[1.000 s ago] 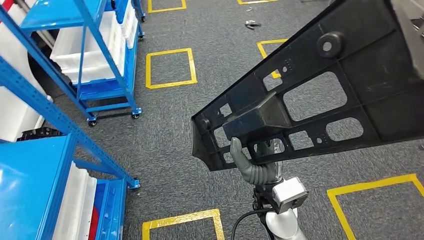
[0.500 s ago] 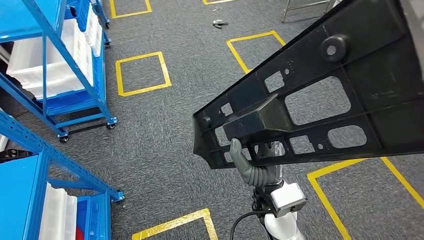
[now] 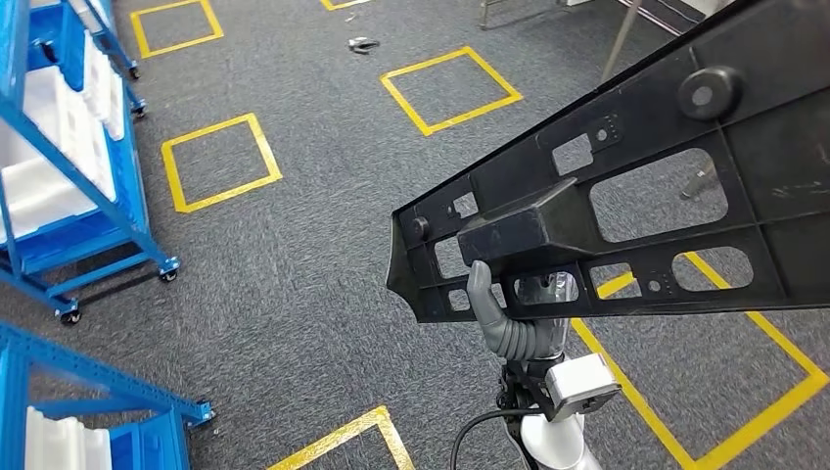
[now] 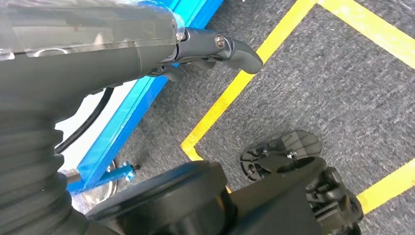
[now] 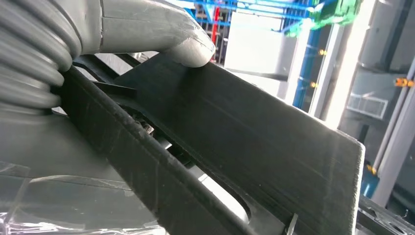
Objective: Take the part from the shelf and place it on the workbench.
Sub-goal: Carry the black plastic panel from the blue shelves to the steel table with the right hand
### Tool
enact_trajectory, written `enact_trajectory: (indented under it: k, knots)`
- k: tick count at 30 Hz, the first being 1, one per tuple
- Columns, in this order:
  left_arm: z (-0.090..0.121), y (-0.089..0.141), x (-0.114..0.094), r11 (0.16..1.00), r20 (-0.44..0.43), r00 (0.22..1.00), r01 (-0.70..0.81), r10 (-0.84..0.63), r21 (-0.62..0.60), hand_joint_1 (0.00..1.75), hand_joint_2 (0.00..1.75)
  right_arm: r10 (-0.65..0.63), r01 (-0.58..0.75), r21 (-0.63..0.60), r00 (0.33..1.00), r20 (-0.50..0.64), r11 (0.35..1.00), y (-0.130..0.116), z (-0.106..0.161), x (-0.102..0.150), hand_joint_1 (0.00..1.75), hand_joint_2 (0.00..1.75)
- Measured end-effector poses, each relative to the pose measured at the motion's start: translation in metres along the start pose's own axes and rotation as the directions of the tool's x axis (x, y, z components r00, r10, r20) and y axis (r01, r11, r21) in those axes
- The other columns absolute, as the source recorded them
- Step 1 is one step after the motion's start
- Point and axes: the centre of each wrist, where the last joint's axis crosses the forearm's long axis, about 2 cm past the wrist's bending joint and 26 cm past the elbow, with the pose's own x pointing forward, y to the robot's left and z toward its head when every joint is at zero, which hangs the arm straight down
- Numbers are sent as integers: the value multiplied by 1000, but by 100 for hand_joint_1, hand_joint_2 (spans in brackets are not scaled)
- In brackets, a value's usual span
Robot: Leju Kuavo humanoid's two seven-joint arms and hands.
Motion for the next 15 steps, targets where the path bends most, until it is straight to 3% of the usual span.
enact_trajectory:
  k: [15]
  knots:
    - [-3,9,0,1000,13,1000,25,-25,12,0,175,29,-29,-19,999,14,999,0,1,3,168,175]
